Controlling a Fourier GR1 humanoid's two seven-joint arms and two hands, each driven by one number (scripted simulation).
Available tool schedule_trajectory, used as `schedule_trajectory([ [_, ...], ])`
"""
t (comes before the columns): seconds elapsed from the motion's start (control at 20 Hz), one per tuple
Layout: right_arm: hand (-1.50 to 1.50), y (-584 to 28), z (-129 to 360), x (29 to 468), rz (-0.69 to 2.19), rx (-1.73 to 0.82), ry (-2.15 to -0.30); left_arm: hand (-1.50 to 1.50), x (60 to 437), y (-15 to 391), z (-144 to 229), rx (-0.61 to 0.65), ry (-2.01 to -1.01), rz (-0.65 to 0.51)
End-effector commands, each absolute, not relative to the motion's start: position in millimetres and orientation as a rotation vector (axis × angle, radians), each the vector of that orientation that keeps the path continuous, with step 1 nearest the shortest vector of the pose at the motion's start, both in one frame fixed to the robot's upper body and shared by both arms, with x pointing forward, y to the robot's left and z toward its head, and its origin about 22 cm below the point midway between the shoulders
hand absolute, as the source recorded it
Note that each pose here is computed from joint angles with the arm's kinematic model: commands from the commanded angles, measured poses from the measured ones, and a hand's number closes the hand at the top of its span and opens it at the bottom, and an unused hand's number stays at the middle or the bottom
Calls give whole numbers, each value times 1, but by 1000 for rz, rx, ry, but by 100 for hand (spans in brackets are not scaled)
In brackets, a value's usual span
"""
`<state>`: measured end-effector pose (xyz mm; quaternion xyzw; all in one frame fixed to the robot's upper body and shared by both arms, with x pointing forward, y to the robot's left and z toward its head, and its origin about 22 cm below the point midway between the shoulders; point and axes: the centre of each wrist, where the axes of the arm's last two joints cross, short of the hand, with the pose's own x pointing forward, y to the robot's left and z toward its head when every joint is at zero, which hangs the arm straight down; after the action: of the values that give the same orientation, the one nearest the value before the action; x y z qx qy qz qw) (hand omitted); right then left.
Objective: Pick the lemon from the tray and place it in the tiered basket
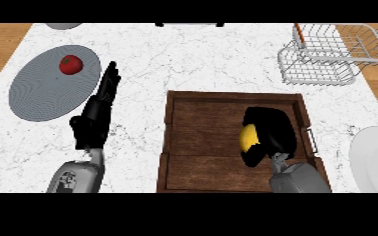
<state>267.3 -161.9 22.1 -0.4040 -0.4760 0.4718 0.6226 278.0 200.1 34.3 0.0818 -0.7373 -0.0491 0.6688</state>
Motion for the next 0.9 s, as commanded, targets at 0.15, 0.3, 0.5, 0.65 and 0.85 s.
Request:
schedule_trajectory([
  [0.15,150,-209,6,284,1347,-1038,-706,0,284,205,41,205,-1672,-113],
  [0.3,150,-201,6,289,1329,-1102,-732,0,270,199,31,181,-1659,-101],
  [0.5,150,-206,58,301,1239,-1222,-777,0,269,216,22,190,-1651,-102],
  [0.65,150,-184,104,290,1152,-1295,-821,0,270,196,26,217,-1666,-111],
  [0.85,150,-215,163,286,1030,-1389,-908,0,266,203,30,212,-1655,-113],
])
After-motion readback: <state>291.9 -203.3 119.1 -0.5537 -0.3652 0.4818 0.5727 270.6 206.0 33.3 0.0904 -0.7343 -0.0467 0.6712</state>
